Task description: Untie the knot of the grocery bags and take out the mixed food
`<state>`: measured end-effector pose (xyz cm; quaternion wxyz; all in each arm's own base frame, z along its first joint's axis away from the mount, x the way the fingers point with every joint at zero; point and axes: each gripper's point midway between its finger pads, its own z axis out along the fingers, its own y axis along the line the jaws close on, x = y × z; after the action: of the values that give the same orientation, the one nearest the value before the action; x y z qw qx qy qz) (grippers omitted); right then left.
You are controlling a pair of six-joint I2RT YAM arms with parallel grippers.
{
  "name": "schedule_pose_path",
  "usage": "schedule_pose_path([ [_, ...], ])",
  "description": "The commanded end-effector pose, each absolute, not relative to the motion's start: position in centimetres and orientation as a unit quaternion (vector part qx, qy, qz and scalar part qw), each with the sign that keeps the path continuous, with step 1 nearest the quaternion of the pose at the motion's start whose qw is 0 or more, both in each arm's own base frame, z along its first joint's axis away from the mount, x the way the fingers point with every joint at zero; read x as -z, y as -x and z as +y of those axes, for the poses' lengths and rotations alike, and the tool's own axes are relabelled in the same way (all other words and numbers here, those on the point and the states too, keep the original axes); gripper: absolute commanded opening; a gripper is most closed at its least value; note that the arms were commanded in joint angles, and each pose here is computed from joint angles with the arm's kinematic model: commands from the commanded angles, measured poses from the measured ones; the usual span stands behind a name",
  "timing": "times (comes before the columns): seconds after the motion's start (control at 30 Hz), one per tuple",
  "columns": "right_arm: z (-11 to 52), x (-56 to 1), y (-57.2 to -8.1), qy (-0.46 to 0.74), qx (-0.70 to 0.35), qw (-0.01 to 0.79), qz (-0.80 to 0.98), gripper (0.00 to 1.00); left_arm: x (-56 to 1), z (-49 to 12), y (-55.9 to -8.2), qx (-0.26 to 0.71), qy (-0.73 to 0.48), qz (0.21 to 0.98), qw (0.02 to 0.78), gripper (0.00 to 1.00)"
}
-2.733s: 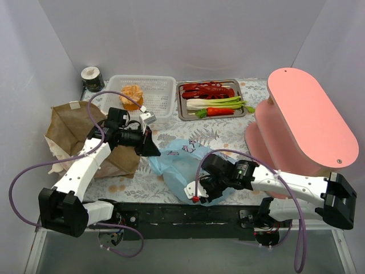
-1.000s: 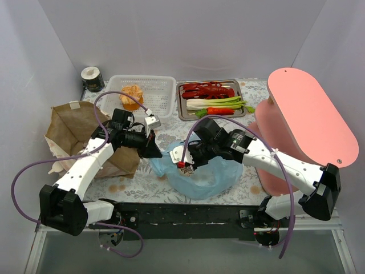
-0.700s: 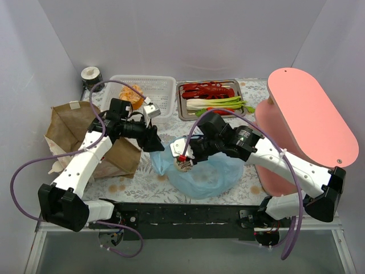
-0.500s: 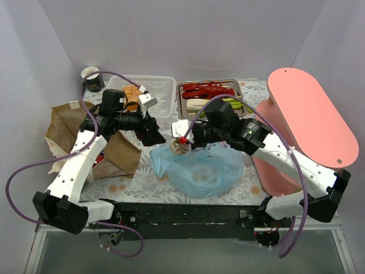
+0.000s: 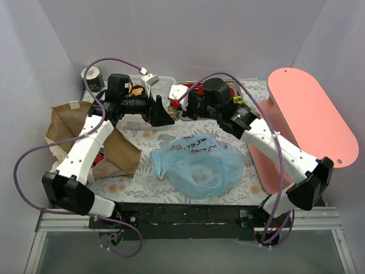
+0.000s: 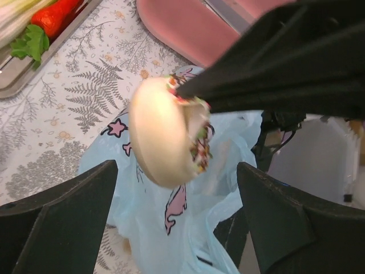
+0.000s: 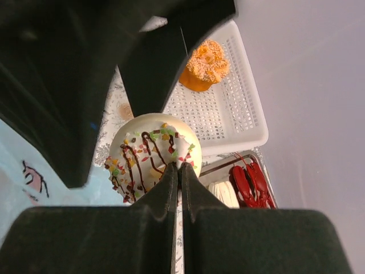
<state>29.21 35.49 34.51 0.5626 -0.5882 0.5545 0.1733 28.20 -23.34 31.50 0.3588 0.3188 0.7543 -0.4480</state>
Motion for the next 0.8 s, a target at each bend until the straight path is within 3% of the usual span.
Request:
schedule_pose_path([
  [0.0, 36.4, -37.9, -30.6, 0.559, -0.178, 0.619, 0.522, 0.01, -32.2, -25.0, -31.5, 0.485, -0.26, 0.761, 0.343, 0.8],
  [0.07, 36.6, -37.4, -30.5, 0.568, -0.18, 0.617, 0.514, 0.01, -32.6, -25.3, -31.8, 0.517, -0.255, 0.751, 0.323, 0.67],
  [0.1, 36.7, -37.2, -30.6, 0.57, -0.18, 0.616, 0.514, 0.01, -32.6, -25.5, -32.1, 0.528, -0.259, 0.744, 0.318, 0.45],
  [0.17, 36.6, -36.5, -31.1, 0.571, -0.174, 0.615, 0.516, 0.01, -31.7, -25.6, -32.9, 0.545, -0.252, 0.743, 0.295, 0.13],
  [0.2, 36.4, -36.4, -31.2, 0.57, -0.172, 0.615, 0.517, 0.04, -31.8, -25.5, -33.3, 0.547, -0.251, 0.742, 0.294, 0.02],
  [0.27, 35.6, -35.4, -32.1, 0.567, -0.165, 0.607, 0.531, 0.26, -31.1, -24.8, -34.3, 0.554, -0.239, 0.745, 0.284, 0.0],
  [0.3, 34.7, -35.3, -33.1, 0.55, -0.164, 0.608, 0.549, 0.52, -31.3, -24.5, -34.7, 0.555, -0.236, 0.745, 0.284, 0.0],
  [0.37, 33.0, -35.6, -34.8, 0.512, -0.161, 0.615, 0.578, 0.69, -30.7, -23.2, -36.3, 0.555, -0.21, 0.754, 0.282, 0.0],
  [0.43, 30.4, -36.3, -37.3, 0.447, -0.172, 0.627, 0.615, 0.93, -30.7, -21.6, -38.1, 0.547, -0.188, 0.761, 0.294, 0.0],
  [0.5, 27.9, -36.3, -39.7, 0.402, -0.169, 0.63, 0.643, 0.98, -29.4, -20.8, -40.2, 0.534, -0.164, 0.774, 0.298, 0.0],
  [0.63, 25.7, -33.4, -41.3, 0.34, -0.202, 0.601, 0.694, 0.98, -27.8, -19.6, -44.0, 0.498, -0.141, 0.793, 0.32, 0.0],
  [0.77, 25.9, -31.5, -40.8, 0.337, -0.233, 0.579, 0.705, 0.98, -25.6, -18.7, -47.4, 0.446, -0.118, 0.82, 0.34, 0.0],
])
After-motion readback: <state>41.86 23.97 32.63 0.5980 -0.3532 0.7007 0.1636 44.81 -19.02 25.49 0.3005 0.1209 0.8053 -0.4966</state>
